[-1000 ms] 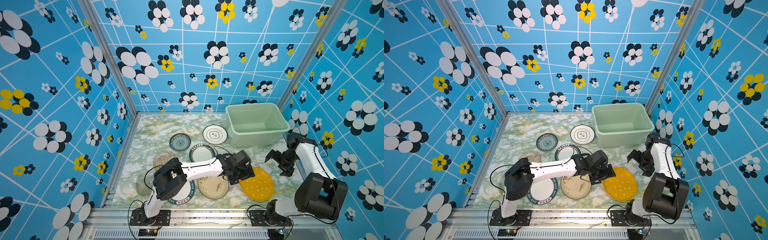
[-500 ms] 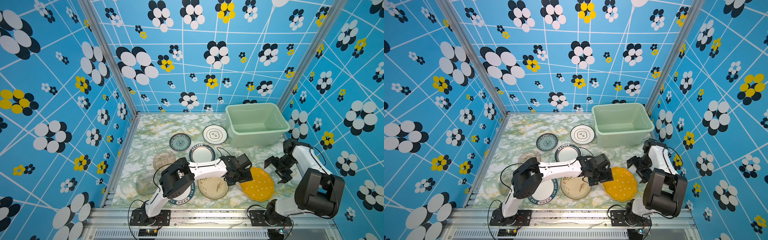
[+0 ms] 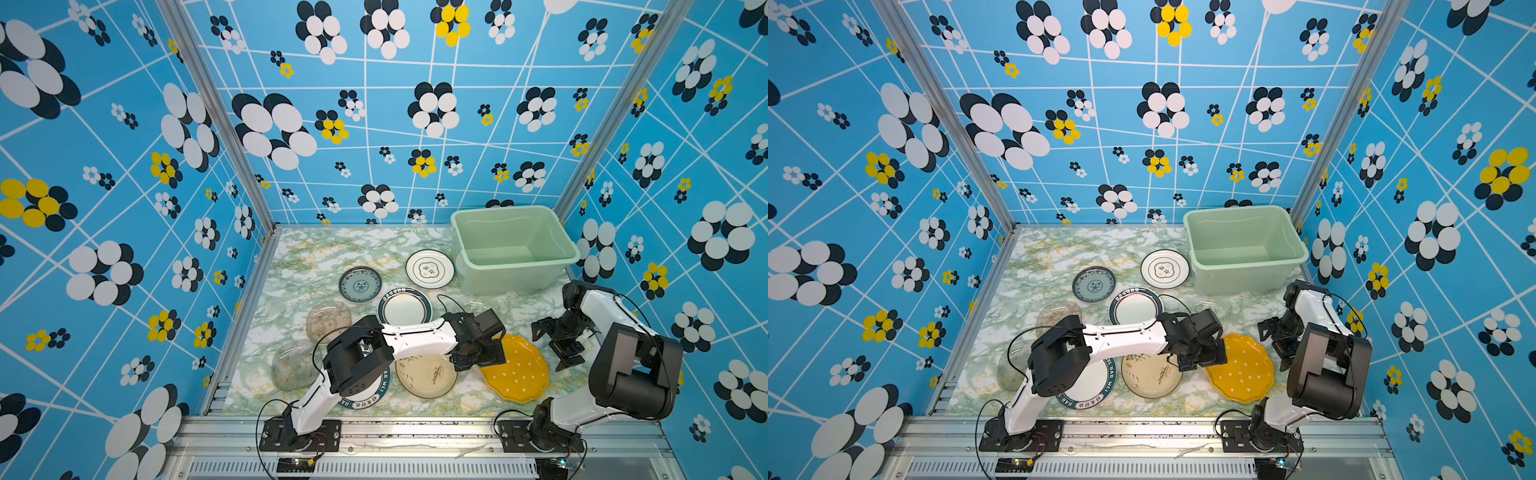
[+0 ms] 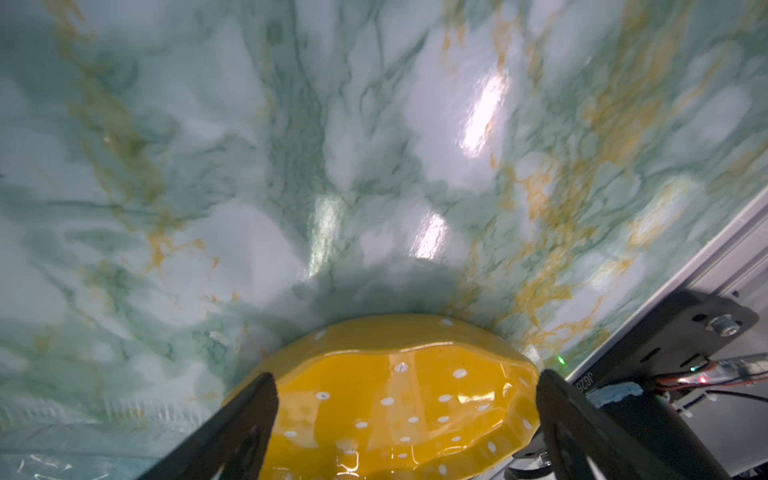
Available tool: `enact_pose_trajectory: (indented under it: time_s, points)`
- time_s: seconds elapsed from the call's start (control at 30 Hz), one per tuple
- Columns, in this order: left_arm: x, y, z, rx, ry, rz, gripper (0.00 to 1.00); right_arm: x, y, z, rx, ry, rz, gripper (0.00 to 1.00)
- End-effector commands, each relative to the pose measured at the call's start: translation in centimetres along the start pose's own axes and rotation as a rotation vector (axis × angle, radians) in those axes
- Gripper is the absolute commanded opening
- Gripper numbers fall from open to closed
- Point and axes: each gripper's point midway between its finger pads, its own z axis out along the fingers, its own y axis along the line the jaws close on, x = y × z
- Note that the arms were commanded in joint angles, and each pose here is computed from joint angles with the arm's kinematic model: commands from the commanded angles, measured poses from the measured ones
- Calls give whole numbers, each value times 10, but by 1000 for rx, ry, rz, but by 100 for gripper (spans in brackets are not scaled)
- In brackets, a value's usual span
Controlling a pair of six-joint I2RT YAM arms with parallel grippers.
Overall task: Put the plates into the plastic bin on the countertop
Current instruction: 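Grip the yellow plate rim with the left gripper and tilt it upright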
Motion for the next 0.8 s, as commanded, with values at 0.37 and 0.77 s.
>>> enact_pose_trajectory:
  time_s: [0.37, 0.77]
  points:
    - [-3, -1, 11, 2, 1, 17, 96, -4, 5, 29, -2, 14, 76, 99]
    - [-1, -9, 22, 60, 16, 23, 86, -1, 10, 39, -13, 46, 79, 99]
